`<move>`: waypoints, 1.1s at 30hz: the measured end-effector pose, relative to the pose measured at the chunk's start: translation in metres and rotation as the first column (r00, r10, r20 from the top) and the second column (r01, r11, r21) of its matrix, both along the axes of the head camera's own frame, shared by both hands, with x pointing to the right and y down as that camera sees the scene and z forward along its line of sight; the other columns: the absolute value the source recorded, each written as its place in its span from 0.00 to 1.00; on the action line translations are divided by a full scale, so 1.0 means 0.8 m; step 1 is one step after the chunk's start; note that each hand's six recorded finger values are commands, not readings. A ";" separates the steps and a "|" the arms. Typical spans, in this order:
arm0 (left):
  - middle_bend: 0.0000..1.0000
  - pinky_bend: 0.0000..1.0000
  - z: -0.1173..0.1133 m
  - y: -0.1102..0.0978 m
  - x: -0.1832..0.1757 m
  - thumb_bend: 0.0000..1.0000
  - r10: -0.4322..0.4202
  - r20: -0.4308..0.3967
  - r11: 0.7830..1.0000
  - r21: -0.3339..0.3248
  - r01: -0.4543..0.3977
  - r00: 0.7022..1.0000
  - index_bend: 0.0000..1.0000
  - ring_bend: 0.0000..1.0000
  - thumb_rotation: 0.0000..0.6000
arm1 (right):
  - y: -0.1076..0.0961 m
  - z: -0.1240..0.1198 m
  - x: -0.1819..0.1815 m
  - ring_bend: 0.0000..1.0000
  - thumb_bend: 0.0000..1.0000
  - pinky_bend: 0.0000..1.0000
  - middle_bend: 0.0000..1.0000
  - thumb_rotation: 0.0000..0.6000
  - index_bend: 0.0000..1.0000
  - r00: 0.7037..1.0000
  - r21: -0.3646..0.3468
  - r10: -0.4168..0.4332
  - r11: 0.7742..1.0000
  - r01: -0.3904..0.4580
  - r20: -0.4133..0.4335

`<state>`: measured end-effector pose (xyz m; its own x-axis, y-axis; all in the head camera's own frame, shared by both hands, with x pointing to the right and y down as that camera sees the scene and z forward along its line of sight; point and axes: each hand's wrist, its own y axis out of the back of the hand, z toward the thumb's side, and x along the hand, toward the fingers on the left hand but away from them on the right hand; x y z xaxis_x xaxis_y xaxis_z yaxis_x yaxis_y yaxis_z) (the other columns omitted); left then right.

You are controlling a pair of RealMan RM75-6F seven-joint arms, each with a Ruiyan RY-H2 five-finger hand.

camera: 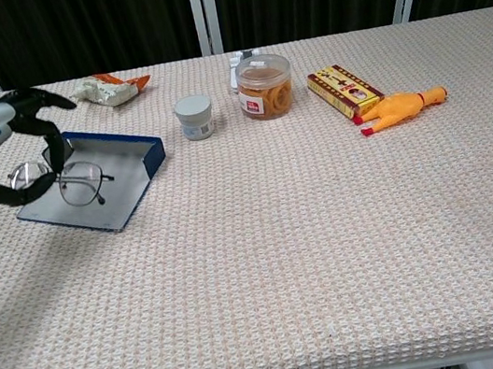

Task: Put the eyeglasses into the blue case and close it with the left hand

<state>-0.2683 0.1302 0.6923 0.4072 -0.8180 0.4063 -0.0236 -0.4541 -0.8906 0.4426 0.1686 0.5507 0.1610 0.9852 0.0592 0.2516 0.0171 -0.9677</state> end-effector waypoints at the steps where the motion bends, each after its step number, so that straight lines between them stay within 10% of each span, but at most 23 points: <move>1: 0.04 0.16 0.000 -0.008 0.002 0.47 0.009 0.007 1.000 0.010 -0.009 1.000 0.65 0.00 1.00 | 0.000 0.000 0.000 0.00 0.52 0.00 0.00 1.00 0.00 1.000 0.000 0.001 1.000 -0.001 0.000; 11: 0.00 0.16 0.029 -0.069 0.010 0.47 0.094 0.116 0.994 0.038 -0.099 0.989 0.66 0.00 1.00 | -0.002 -0.002 0.003 0.00 0.52 0.00 0.00 1.00 0.00 1.000 0.001 0.012 1.000 -0.012 -0.014; 33: 0.00 0.16 0.095 -0.076 0.018 0.47 0.146 0.175 0.989 -0.018 -0.145 0.974 0.67 0.00 1.00 | -0.001 0.004 0.007 0.00 0.53 0.00 0.00 1.00 0.00 0.999 -0.010 0.027 1.000 -0.027 -0.028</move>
<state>-0.2543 0.0696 0.7684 0.4435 -0.7531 0.4860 0.1996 -0.4456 -0.8727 0.4481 0.1674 0.5540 0.1359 0.9897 0.0452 0.2237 0.0138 -0.9746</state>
